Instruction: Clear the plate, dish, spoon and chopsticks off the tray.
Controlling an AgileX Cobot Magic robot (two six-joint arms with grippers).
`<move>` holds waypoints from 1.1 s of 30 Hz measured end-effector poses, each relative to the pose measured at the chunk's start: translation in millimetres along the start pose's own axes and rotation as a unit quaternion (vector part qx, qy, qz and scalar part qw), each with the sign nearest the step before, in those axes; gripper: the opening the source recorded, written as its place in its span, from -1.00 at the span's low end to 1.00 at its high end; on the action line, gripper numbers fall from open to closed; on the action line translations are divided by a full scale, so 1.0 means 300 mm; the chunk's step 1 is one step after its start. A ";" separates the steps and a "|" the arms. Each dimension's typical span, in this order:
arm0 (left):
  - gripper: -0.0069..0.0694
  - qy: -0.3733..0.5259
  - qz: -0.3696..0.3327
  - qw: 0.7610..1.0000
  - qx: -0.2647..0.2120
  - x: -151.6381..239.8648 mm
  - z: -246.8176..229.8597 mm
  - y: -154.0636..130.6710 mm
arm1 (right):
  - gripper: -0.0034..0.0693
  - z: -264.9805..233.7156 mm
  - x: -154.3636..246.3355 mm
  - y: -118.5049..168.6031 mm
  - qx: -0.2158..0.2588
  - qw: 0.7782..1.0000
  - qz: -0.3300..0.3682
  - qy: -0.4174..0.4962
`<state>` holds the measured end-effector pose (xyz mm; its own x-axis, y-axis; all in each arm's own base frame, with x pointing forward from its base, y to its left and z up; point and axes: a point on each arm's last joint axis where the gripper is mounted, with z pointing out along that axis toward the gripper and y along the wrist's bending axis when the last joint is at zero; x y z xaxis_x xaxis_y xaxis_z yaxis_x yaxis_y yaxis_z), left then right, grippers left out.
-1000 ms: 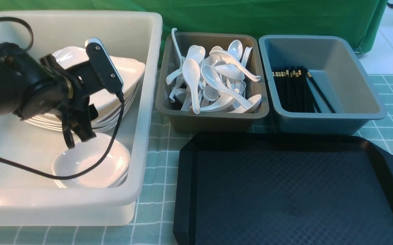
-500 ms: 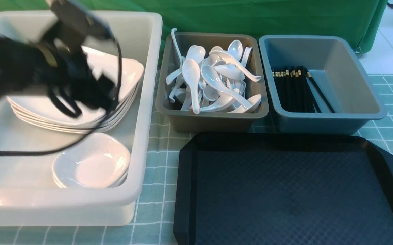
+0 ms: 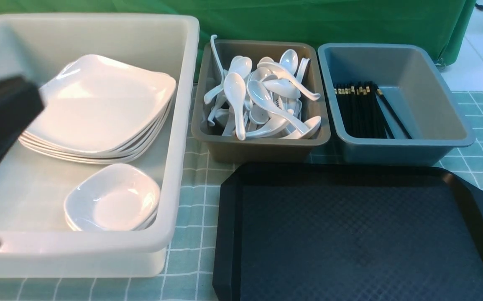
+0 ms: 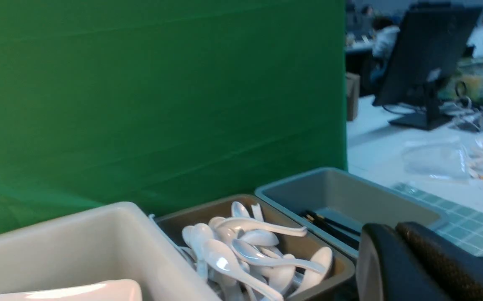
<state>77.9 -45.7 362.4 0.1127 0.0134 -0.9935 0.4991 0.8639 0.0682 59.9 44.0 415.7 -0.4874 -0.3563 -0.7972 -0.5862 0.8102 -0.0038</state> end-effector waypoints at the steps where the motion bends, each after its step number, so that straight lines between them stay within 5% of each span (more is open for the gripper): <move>1: -0.79 -0.006 0.000 1.000 -0.003 0.013 -0.010 0.000 | -0.81 0.000 0.000 0.000 0.000 1.000 0.001 0.000; 17: -0.79 0.034 0.002 0.999 -0.001 0.141 -0.026 -0.008 | -0.69 0.000 -0.002 -0.002 0.004 1.000 0.013 -0.003; 25: -0.79 0.037 0.025 0.999 -0.002 0.143 -0.026 -0.007 | -0.86 -0.032 0.057 -0.074 0.127 0.989 0.068 -0.045; 28: -0.79 0.037 0.028 0.999 -0.002 0.143 -0.026 -0.007 | -0.86 0.005 0.145 -0.077 0.172 0.980 0.027 -0.093; 33: -0.79 0.037 0.031 0.999 -0.002 0.144 -0.026 -0.007 | -0.86 0.164 0.360 -0.088 0.236 0.955 0.052 -0.169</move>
<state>74.9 -42.9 318.8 0.0784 0.1039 -0.9915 0.4896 0.8624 0.1291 54.5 7.1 300.0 -0.2438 -0.1560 -0.9572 -0.1487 0.9813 -0.1221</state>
